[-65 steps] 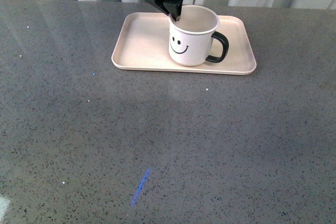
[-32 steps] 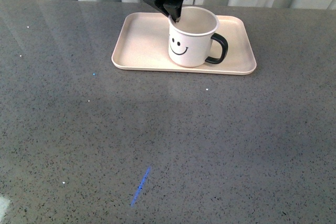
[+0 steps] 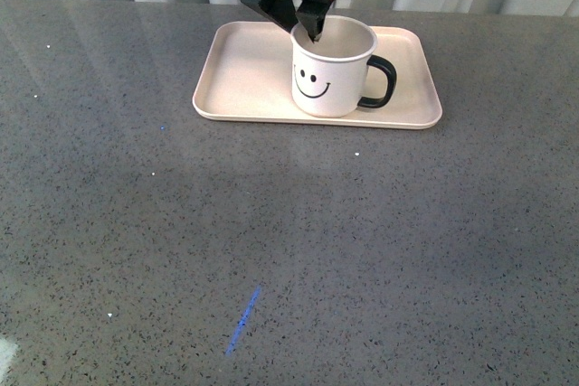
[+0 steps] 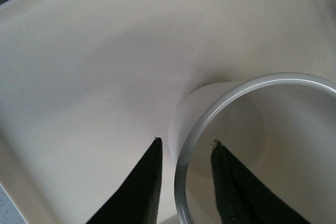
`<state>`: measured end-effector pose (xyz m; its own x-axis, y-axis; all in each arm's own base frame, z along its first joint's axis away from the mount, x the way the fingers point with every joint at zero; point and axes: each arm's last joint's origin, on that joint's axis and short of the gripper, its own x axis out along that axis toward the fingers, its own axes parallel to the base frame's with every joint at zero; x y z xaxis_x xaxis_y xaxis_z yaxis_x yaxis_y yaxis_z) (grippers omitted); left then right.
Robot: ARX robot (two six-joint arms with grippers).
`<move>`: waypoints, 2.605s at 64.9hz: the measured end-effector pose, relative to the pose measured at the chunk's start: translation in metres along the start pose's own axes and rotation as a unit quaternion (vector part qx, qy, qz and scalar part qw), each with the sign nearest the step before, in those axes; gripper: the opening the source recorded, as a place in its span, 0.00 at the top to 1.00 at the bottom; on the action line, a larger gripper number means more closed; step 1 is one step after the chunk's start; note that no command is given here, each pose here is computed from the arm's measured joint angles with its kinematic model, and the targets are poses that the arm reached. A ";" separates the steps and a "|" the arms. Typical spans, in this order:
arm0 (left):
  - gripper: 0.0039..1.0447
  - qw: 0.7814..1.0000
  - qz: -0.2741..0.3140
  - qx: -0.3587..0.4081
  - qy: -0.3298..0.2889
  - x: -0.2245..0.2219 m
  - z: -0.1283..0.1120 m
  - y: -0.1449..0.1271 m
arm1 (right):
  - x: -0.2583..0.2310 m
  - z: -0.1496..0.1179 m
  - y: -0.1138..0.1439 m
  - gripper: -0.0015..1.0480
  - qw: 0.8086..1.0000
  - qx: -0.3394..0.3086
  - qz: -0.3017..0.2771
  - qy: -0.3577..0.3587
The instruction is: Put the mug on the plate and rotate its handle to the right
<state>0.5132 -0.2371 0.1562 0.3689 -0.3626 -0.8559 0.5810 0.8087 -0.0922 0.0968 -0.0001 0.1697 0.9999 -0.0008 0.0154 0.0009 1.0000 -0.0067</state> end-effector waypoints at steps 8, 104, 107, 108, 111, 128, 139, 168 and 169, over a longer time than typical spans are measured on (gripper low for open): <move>0.48 1.000 0.000 0.002 0.000 0.000 0.000 0.000 | 0.000 0.000 0.000 0.09 1.000 0.000 0.000 0.000; 0.99 0.821 0.286 -0.112 -0.481 -0.212 -0.270 0.010 | 0.000 0.000 0.000 0.09 1.000 0.000 0.000 0.000; 0.99 0.823 0.287 -0.113 -0.477 -0.213 -0.283 0.008 | 0.000 0.000 0.000 0.09 1.000 0.000 0.000 0.000; 0.99 0.823 0.287 -0.113 -0.477 -0.214 -0.286 0.007 | 0.000 0.000 0.000 0.09 1.000 0.000 0.000 0.000; 0.99 0.823 0.287 -0.113 -0.477 -0.215 -0.295 0.004 | 0.000 0.000 0.000 0.09 1.000 0.000 0.000 0.000; 0.99 0.824 0.282 -0.110 -0.479 -0.225 -0.334 -0.003 | 0.000 0.000 0.000 0.09 1.000 0.000 0.000 0.000; 0.99 0.823 0.286 -0.113 -0.479 -0.229 -0.351 -0.011 | 0.000 0.000 0.000 0.09 1.000 0.000 0.000 0.000; 0.99 0.821 0.287 -0.112 -0.481 -0.234 -0.378 -0.029 | 0.000 0.000 0.000 0.09 1.000 0.000 0.000 0.000; 0.99 0.820 0.287 -0.111 -0.482 -0.234 -0.378 -0.029 | 0.000 0.000 0.000 0.09 1.000 0.000 0.000 0.000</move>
<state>0.1355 -0.0005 0.1671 1.0000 -0.0042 -0.0006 0.0042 1.0000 0.0021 0.0968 -0.0001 0.1697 0.9999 -0.0008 0.0154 0.0009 1.0000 -0.0067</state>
